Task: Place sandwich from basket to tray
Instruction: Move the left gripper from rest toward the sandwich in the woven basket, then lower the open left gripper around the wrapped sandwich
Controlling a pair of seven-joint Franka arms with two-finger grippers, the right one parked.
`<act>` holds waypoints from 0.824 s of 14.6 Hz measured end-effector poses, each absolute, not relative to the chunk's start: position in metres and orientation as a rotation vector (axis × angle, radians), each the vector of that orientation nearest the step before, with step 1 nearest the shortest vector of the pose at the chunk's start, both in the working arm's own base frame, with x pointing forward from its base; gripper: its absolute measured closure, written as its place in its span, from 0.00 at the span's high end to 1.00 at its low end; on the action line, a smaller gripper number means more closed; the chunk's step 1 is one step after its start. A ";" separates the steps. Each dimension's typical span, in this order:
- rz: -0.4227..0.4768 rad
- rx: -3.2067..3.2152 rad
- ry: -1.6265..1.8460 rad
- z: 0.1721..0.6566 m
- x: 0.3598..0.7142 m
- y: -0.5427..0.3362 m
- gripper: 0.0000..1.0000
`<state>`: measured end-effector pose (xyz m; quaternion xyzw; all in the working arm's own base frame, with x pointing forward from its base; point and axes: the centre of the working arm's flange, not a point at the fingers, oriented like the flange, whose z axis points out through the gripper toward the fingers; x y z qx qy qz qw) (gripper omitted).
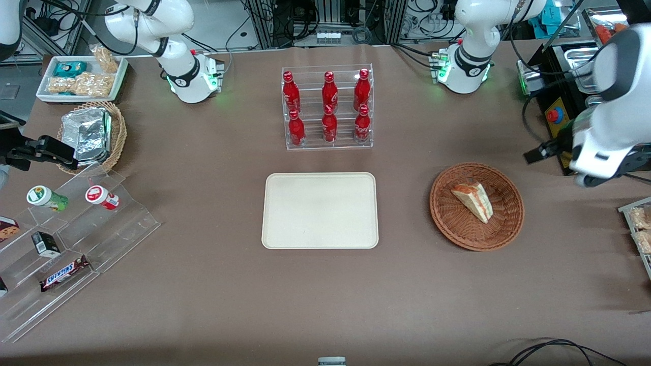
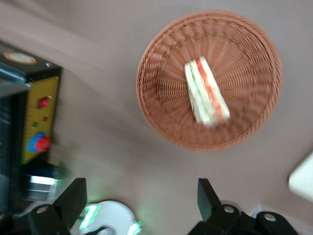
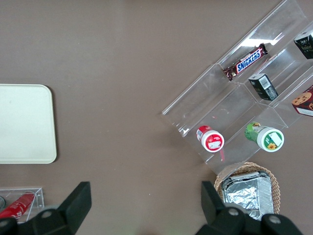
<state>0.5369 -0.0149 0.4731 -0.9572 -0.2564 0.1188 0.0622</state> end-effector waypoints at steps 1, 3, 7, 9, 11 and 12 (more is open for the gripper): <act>0.340 -2.863 -0.868 0.451 0.535 -0.019 1.00; 0.293 -2.810 -1.029 0.413 0.528 -0.025 1.00; 0.191 -2.755 -1.239 0.359 0.515 -0.033 1.00; 0.195 -2.732 -1.279 0.344 0.511 -0.040 1.00; 0.193 -2.724 -1.301 0.333 0.513 -0.049 1.00; 0.180 -2.718 -1.328 0.327 0.516 -0.053 1.00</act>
